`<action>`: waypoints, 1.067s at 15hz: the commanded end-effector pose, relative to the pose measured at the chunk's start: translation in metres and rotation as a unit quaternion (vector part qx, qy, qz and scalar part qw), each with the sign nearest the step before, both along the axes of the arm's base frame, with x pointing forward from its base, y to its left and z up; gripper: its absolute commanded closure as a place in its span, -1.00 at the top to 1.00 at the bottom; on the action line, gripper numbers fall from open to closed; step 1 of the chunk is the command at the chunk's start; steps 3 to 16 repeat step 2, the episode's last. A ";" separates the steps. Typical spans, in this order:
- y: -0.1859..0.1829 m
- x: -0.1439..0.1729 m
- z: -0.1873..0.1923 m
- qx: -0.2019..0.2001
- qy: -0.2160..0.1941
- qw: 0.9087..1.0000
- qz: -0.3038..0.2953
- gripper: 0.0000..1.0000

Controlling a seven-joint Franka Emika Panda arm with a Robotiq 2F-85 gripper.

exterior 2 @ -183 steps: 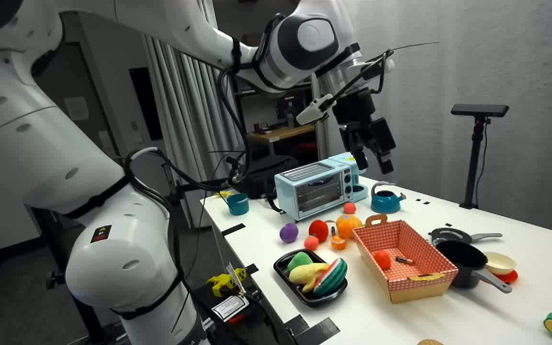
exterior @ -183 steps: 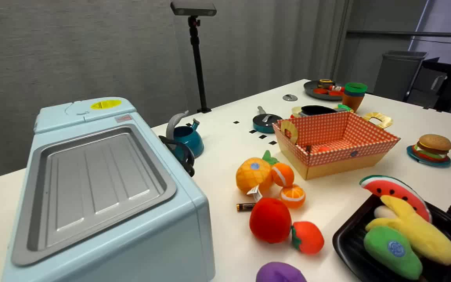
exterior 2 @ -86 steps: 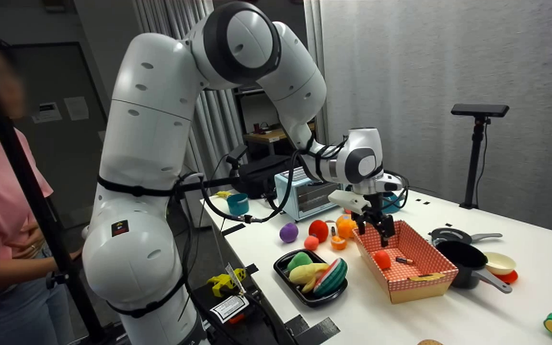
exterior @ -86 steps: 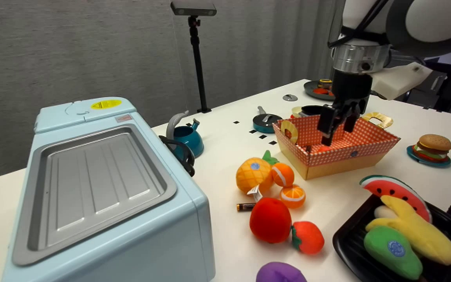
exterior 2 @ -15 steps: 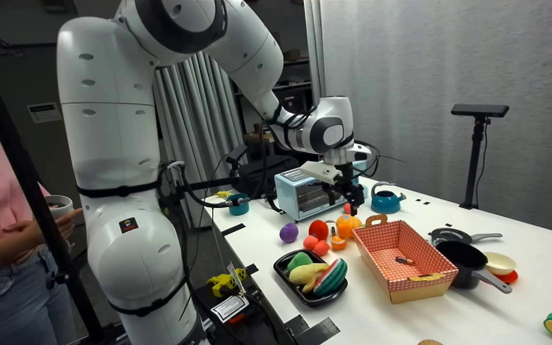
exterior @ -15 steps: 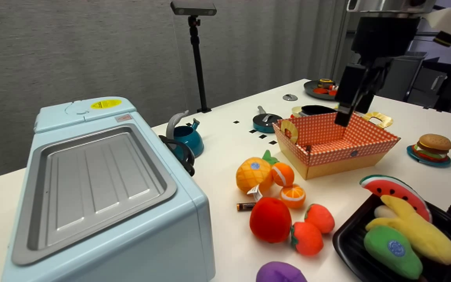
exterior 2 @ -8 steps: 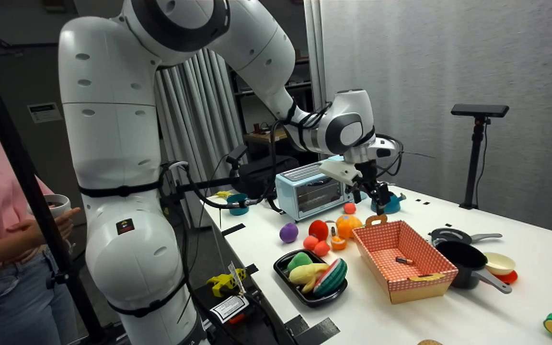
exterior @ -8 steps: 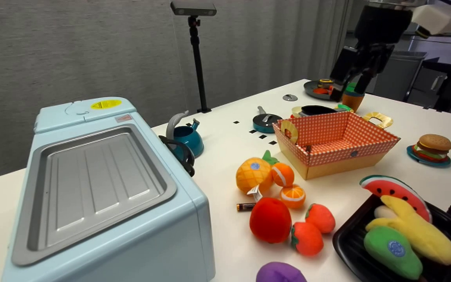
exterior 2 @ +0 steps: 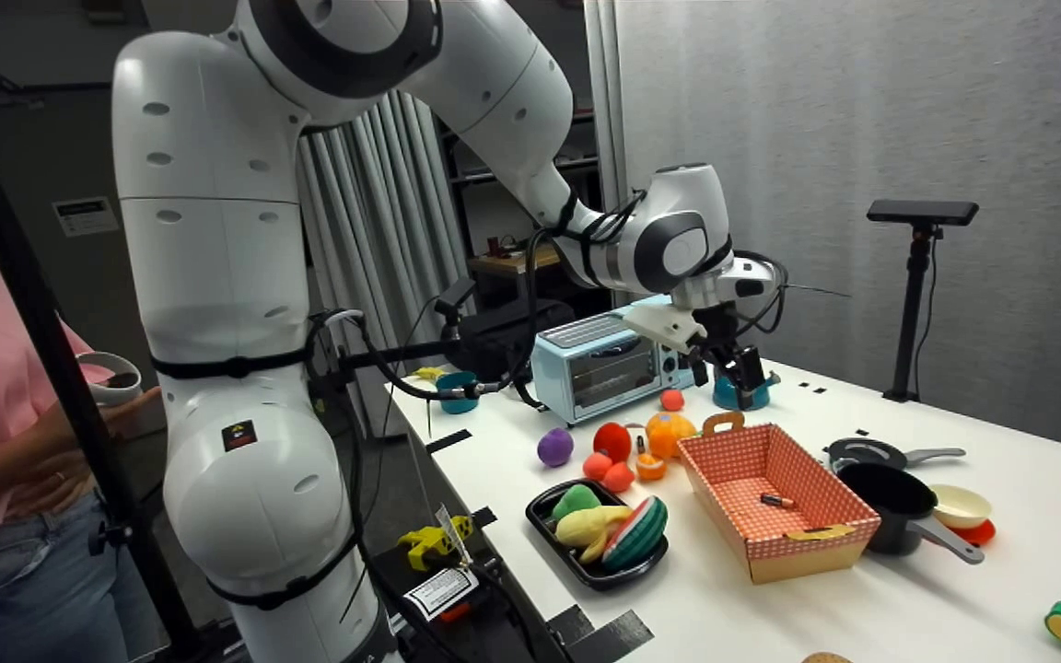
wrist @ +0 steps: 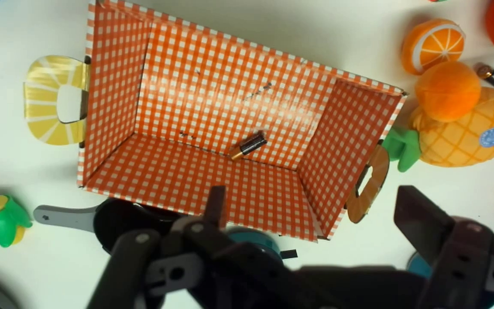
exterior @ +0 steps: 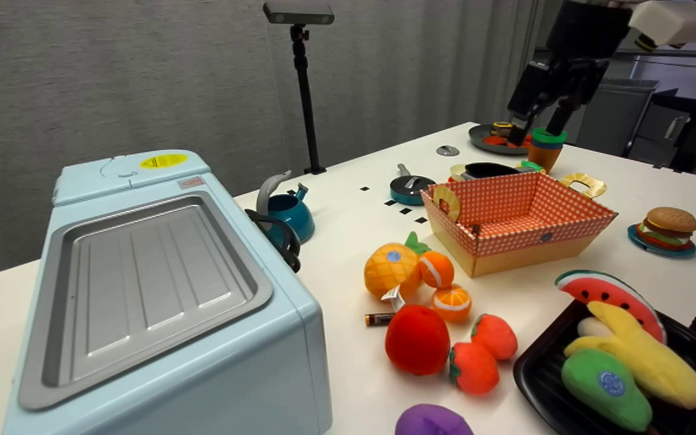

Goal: Take the orange fruit toy out of the box

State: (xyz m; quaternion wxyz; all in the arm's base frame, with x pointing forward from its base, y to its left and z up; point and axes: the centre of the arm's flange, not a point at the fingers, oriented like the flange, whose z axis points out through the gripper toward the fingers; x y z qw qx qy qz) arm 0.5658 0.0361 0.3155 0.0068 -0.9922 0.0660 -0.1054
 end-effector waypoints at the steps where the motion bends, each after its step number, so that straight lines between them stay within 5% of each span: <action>1: 0.000 0.000 0.000 0.000 0.000 1.000 0.000 1.00; 16: 0.000 0.000 0.000 0.000 0.000 1.000 0.000 1.00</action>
